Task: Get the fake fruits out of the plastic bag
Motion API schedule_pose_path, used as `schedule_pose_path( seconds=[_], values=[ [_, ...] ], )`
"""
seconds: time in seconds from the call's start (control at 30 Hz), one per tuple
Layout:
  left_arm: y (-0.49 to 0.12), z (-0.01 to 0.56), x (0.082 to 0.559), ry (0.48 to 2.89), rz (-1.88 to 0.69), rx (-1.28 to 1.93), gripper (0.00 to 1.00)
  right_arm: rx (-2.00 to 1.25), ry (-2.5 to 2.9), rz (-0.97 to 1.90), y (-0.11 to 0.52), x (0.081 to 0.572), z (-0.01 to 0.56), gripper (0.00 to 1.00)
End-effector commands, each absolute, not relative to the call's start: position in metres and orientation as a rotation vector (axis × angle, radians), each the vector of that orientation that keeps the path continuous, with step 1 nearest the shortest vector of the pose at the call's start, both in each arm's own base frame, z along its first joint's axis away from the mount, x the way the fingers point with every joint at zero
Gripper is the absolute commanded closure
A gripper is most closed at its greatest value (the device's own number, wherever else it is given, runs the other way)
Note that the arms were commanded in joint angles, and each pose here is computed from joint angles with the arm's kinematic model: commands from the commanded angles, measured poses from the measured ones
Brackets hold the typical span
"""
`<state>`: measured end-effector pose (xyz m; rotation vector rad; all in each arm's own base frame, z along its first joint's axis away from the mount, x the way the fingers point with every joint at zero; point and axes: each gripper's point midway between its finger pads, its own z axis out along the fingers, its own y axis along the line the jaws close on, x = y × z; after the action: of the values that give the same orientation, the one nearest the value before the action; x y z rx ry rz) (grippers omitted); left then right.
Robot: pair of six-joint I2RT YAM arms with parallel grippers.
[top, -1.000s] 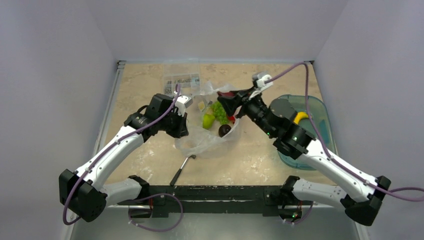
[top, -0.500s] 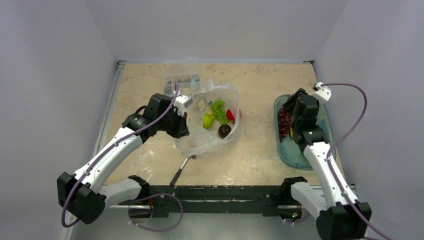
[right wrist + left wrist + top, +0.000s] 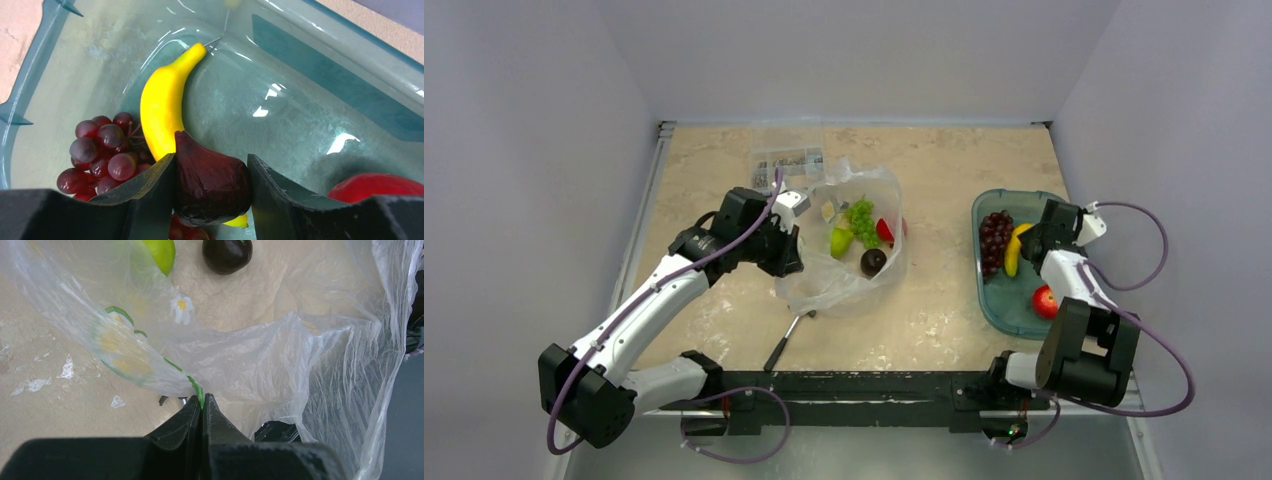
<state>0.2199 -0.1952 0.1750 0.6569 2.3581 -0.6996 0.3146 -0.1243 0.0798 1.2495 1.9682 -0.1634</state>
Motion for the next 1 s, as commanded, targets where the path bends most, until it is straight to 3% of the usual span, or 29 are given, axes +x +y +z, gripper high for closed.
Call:
schedule_pose_path(
  seconds=[0.0,0.13,0.5,0.6,0.77,0.97],
  values=[
    [-0.197,0.188,0.224,2.299,-0.702,0.677,1.0,1.301,1.861,-0.182,-0.135,0.319,0.085,0.93],
    [-0.198,0.188,0.223,2.299,-0.709,0.682,1.0,1.297,1.854,-0.196,-0.136,0.317,0.079,0.83],
    [-0.198,0.19,0.221,2.291,-0.716,0.683,1.0,1.199,1.842,-0.219,-0.141,0.32,0.098,0.21],
    [-0.2,0.192,0.22,2.285,-0.737,0.69,1.0,1.136,1.823,-0.189,-0.135,0.321,0.111,0.15],
    [-0.201,0.191,0.22,2.286,-0.739,0.691,1.0,0.962,1.796,-0.131,-0.109,0.333,0.152,0.14],
    [-0.202,0.191,0.22,2.294,-0.75,0.692,1.0,0.574,1.81,0.152,-0.022,0.358,0.216,0.14]
  ],
)
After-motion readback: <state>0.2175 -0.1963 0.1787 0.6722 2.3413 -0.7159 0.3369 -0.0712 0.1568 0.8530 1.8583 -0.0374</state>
